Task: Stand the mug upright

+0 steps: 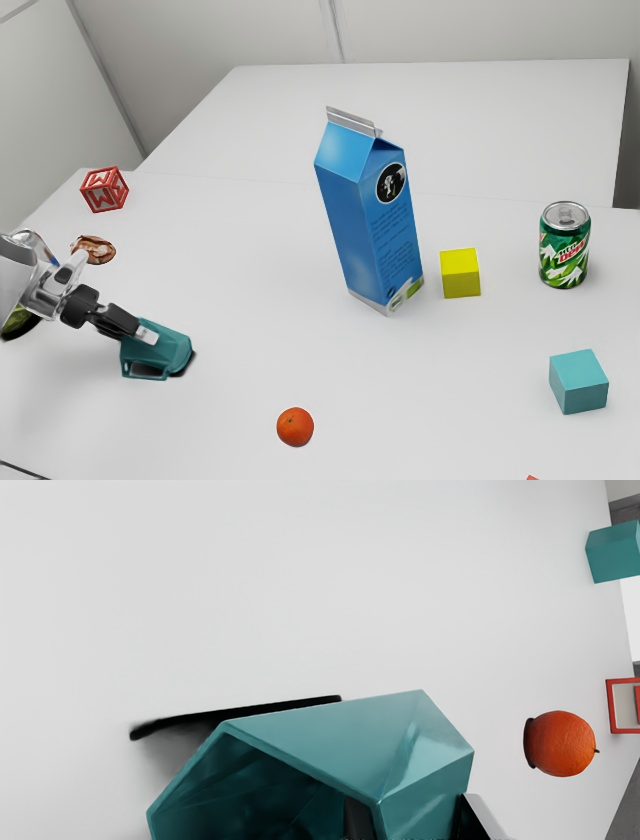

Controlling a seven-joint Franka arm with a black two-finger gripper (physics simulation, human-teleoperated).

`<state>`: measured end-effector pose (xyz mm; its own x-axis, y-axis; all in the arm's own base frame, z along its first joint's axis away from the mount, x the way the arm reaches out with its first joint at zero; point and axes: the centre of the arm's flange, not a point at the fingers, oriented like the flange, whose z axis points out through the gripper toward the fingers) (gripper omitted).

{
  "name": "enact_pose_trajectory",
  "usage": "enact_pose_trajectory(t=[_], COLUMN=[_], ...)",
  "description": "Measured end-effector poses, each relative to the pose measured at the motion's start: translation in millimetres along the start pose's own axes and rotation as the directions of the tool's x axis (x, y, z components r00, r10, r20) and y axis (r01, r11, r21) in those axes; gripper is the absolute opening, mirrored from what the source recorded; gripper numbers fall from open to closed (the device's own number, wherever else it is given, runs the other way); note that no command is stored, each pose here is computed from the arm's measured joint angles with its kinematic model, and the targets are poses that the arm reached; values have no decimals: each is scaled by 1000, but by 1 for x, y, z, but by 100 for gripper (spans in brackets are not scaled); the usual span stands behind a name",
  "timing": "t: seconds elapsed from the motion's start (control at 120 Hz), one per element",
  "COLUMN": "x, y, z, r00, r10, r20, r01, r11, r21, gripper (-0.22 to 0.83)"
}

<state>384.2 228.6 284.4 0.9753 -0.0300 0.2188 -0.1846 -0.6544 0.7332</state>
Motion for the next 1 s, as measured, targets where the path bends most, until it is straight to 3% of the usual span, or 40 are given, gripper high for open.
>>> enact_pose_trajectory(t=[0.3,0.442,0.508,0.633,0.742,0.875,1.0], x=[17,37,56,99,119,144,160], y=[25,50,68,117,140,162,169], z=[-7,-18,-11,32,52,65,88], r00=[996,987,977,924,865,787,749], r10=[85,156,212,339,390,404,382], r20=[-21,-39,1,177,315,467,541], r01=[-85,-155,-212,-361,-463,-575,-622], r11=[996,987,976,925,862,754,687], r21=[9,36,60,115,206,317,376], gripper=[-12,-14,-15,-16,-16,-16,-17])
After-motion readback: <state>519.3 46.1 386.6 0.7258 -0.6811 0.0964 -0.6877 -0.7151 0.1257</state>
